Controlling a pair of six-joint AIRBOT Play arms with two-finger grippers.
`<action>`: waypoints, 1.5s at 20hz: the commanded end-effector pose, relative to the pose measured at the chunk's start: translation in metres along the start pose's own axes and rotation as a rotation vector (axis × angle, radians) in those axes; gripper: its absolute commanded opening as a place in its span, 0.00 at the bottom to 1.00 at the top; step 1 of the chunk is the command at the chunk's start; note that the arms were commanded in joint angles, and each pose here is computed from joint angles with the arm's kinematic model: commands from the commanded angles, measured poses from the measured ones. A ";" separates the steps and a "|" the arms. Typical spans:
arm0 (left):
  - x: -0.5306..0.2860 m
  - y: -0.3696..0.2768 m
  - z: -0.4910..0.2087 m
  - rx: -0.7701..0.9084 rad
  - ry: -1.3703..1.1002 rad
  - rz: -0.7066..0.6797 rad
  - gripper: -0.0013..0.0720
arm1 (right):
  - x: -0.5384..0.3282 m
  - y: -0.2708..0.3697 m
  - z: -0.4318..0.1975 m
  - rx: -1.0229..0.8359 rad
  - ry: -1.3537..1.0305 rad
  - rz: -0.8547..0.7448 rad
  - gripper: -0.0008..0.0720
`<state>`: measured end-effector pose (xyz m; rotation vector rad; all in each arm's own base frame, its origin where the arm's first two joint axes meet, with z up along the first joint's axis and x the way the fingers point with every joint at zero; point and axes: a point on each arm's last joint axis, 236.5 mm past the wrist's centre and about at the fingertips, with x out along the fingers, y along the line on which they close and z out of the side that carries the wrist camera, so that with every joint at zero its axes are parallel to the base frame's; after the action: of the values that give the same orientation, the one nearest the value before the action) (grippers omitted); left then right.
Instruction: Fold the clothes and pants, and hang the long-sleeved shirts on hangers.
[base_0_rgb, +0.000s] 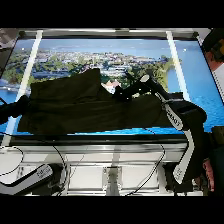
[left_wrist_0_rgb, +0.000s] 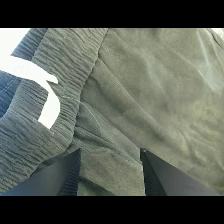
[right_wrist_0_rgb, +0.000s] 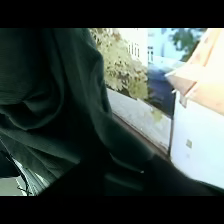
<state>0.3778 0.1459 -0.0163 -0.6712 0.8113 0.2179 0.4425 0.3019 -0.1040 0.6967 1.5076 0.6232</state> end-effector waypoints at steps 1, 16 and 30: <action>0.000 0.000 0.000 0.000 0.001 0.000 0.61 | 0.006 0.005 0.001 -0.011 -0.013 -0.003 0.03; 0.000 0.000 0.000 0.000 0.001 0.000 0.61 | -0.296 -0.023 0.145 0.008 -0.571 -0.214 0.04; 0.000 0.000 0.000 -0.001 0.001 0.000 0.60 | -0.412 -0.076 0.208 -0.027 -1.013 -0.393 0.04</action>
<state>0.3778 0.1459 -0.0163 -0.6712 0.8113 0.2179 0.6186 -0.0458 0.0720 0.5500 0.8565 -0.0193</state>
